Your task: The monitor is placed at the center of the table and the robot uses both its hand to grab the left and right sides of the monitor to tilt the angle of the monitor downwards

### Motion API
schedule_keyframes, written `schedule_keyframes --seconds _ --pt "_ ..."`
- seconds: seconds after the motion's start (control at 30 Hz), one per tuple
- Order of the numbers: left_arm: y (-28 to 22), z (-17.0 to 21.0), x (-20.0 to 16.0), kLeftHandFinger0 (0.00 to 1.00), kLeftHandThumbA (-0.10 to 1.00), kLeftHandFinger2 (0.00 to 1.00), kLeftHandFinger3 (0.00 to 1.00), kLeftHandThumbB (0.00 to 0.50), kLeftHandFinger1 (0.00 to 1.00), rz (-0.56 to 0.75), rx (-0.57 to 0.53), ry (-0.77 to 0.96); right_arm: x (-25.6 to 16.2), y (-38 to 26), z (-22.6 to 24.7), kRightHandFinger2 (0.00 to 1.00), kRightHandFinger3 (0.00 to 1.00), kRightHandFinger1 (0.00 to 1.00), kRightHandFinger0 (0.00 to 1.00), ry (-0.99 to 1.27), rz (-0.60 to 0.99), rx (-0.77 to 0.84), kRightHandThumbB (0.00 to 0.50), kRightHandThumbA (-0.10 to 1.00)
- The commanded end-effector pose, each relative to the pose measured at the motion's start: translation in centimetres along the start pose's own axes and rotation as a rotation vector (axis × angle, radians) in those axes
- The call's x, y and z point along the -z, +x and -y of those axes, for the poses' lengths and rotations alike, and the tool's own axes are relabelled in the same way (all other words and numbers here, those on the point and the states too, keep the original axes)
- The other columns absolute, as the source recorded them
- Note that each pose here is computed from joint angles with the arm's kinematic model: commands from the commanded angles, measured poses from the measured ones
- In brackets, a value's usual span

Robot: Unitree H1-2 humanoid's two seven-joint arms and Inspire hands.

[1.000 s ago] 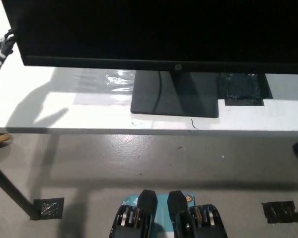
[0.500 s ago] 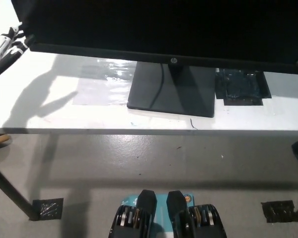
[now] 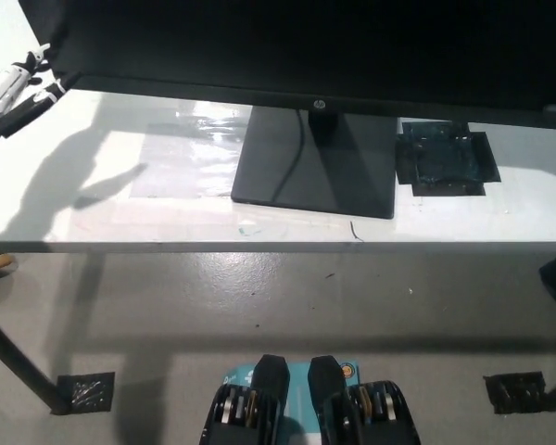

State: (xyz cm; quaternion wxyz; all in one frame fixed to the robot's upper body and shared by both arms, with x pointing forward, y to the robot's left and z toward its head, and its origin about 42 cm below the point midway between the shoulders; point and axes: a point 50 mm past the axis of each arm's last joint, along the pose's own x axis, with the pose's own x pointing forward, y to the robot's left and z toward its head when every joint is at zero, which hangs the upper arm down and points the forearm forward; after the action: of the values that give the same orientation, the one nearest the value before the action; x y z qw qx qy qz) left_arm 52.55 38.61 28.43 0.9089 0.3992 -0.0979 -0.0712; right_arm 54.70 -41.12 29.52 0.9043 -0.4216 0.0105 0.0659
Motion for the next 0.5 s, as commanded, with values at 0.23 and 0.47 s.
schedule_keyframes --seconds 0.23,0.47 --pt "4.8 -0.2 -5.6 1.00 0.90 1.00 1.00 0.481 1.00 0.069 0.038 0.125 -9.5 3.1 3.6 1.00 1.00 1.00 1.00 -0.350 0.160 0.332 0.495 0.71" --pt "5.9 -0.8 -6.6 1.00 0.87 1.00 1.00 0.417 1.00 0.081 -0.012 0.213 -10.3 3.4 3.6 1.00 1.00 1.00 1.00 -0.435 0.147 0.384 0.492 0.71"
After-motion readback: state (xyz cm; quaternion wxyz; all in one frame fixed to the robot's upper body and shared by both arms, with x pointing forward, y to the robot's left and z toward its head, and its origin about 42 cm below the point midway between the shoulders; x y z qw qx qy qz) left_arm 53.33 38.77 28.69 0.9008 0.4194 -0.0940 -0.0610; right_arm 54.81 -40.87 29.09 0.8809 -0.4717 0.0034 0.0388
